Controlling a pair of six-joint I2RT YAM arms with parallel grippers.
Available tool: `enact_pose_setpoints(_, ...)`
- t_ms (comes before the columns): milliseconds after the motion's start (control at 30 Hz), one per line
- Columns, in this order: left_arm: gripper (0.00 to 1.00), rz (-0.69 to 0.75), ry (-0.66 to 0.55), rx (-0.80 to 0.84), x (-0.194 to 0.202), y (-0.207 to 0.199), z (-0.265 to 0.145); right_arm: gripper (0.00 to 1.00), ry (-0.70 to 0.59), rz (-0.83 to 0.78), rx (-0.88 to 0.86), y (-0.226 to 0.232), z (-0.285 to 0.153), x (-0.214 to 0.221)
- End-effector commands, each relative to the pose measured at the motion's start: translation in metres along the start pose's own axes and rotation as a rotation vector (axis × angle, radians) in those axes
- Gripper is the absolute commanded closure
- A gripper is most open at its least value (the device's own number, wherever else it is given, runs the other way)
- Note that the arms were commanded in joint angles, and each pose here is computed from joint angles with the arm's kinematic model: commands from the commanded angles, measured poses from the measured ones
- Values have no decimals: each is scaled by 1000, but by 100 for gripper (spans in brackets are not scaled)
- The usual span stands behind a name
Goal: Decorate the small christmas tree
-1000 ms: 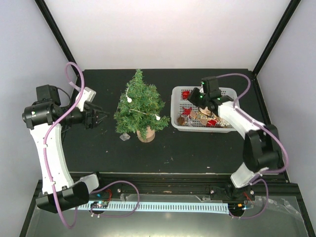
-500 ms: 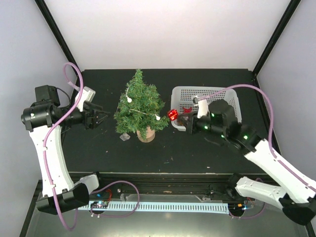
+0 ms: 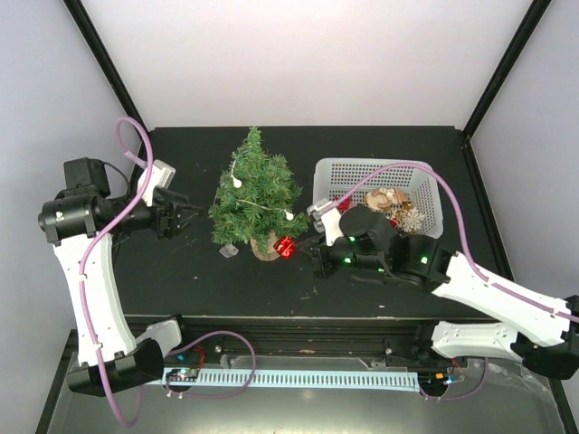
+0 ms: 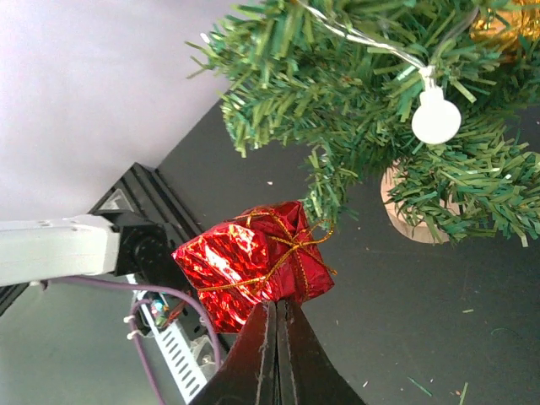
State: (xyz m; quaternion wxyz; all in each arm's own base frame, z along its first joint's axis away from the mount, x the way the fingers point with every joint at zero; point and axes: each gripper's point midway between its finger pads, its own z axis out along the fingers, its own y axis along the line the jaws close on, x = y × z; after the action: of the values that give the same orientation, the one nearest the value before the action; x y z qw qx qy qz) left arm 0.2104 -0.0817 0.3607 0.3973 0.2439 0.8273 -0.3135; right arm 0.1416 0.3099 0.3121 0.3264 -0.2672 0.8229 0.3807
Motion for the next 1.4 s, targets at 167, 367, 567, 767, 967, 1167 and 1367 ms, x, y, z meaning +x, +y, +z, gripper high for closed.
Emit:
enact_pose_setpoints(167,35,15,-5,1,11,-15,-3,99,-68,20,48,-4,32,-20)
enact_pose_setpoints(367,35,8,0,6,16,-16,-1,99,-64,52,124,-17,57,-21)
enact_pose_setpoints(567,35,-3,5,18,20,-16,1,99,-101,94,185,-28,71,-31)
enact_pose_setpoints(767,35,-1,15,21,23,-16,3,99,-131,114,197,-28,76,-44)
enact_pose_setpoints(967,35,-1,23,27,25,-14,5,99,-127,124,217,-33,82,-45)
enact_pose_setpoints(1167,35,-7,28,35,25,-12,7,99,-74,137,205,-35,106,-38)
enact_pose_setpoints(1367,35,-9,32,39,26,-10,9,99,-19,147,221,-40,122,-26)
